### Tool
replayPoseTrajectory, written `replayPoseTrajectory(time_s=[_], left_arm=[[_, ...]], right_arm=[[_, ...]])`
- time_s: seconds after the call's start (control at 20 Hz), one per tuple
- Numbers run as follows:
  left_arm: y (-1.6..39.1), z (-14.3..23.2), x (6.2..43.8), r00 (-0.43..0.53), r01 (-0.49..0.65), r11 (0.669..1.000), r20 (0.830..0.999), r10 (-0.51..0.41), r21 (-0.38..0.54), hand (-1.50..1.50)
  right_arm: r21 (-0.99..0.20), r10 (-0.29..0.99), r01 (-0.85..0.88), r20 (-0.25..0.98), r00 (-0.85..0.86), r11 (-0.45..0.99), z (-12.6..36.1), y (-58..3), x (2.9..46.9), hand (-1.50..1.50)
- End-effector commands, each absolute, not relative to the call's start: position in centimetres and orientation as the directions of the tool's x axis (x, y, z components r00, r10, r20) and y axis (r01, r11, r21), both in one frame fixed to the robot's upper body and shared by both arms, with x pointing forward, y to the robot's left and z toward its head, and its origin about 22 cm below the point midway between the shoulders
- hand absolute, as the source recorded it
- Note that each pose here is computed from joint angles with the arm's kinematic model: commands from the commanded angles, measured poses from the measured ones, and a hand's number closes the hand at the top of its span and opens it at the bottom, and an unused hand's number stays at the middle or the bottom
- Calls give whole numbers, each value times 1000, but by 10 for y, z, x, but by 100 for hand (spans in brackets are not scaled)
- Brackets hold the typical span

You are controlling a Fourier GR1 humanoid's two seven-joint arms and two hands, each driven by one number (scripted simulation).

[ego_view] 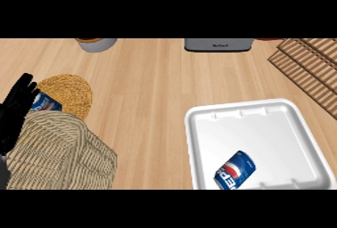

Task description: Pick the croissant from the tray and place it in the tiered shelf

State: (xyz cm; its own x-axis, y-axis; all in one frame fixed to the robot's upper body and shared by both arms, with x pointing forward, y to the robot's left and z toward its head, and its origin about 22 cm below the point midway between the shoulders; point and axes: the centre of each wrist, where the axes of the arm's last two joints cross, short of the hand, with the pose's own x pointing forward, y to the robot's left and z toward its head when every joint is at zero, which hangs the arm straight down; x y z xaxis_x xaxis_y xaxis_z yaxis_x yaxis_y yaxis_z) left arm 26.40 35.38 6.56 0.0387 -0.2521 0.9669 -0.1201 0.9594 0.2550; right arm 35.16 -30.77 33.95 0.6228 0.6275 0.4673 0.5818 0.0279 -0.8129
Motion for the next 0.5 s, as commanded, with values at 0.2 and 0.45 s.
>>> replayPoseTrajectory(time_s=[0.2,0.45], left_arm=[[354,11,237,232,-108,971,955,-186,215,0],[354,19,244,217,-113,969,957,-192,220,0]], right_arm=[[-855,537,516,414,735,-47,336,-353,361,150],[-847,513,532,450,731,-14,320,-374,371,150]])
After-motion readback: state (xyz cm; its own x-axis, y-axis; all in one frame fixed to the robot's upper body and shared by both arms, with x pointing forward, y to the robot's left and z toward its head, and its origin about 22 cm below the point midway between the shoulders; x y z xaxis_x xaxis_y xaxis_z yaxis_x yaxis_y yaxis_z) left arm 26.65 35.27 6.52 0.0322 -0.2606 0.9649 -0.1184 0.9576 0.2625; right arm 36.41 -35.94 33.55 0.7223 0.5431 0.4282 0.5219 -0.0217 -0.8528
